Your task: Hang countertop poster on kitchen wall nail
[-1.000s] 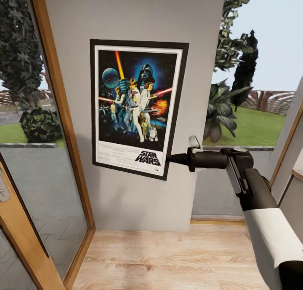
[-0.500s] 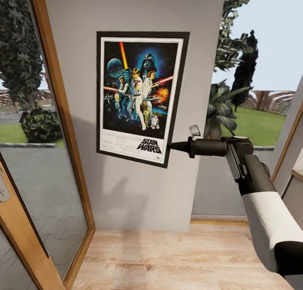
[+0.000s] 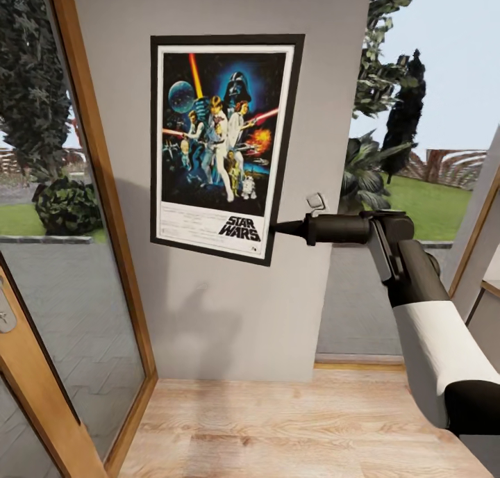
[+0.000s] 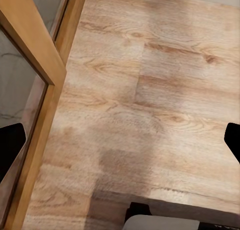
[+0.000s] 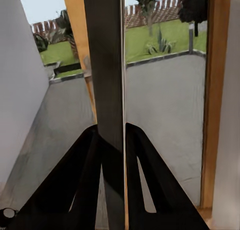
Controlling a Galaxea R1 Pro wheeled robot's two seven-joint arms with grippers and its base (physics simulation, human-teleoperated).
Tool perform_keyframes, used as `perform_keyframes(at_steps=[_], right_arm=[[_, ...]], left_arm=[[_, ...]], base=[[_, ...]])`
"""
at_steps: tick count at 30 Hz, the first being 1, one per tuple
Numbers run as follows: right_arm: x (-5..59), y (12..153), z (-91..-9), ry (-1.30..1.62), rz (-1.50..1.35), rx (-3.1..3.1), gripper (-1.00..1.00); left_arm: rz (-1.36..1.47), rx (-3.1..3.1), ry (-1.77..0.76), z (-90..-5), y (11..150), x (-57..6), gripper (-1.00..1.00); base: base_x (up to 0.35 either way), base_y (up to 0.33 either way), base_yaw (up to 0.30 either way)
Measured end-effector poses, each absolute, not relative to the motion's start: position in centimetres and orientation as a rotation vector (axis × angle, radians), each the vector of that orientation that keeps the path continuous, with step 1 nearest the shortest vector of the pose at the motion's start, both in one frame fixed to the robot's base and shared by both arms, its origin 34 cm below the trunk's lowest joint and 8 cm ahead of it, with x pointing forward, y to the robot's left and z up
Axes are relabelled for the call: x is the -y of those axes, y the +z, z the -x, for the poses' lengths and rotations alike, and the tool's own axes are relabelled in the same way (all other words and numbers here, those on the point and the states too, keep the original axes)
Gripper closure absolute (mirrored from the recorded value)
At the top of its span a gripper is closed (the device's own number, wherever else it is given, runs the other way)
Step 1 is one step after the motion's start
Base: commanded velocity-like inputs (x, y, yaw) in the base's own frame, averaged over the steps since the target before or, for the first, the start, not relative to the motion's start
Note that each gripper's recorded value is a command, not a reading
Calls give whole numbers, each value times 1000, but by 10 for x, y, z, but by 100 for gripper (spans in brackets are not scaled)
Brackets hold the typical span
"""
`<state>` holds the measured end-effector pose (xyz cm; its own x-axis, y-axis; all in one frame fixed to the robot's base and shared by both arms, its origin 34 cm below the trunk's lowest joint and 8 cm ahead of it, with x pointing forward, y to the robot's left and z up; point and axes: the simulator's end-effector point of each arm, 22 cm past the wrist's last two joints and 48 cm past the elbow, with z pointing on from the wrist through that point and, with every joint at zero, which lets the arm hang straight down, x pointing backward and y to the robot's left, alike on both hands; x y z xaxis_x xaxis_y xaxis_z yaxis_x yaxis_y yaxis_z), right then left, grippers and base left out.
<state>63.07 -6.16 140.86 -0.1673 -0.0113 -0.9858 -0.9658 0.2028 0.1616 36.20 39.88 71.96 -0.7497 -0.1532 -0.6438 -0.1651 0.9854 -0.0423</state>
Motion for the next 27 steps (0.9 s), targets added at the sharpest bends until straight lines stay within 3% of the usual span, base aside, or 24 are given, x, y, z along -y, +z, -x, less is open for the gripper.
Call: perform_keyframes(at_steps=[27], right_arm=[[78,1431,-634,1069,1038,-1440,100]], left_arm=[[221,-2430,23,-362,720,-399,-100]], base=[[0,0,0]])
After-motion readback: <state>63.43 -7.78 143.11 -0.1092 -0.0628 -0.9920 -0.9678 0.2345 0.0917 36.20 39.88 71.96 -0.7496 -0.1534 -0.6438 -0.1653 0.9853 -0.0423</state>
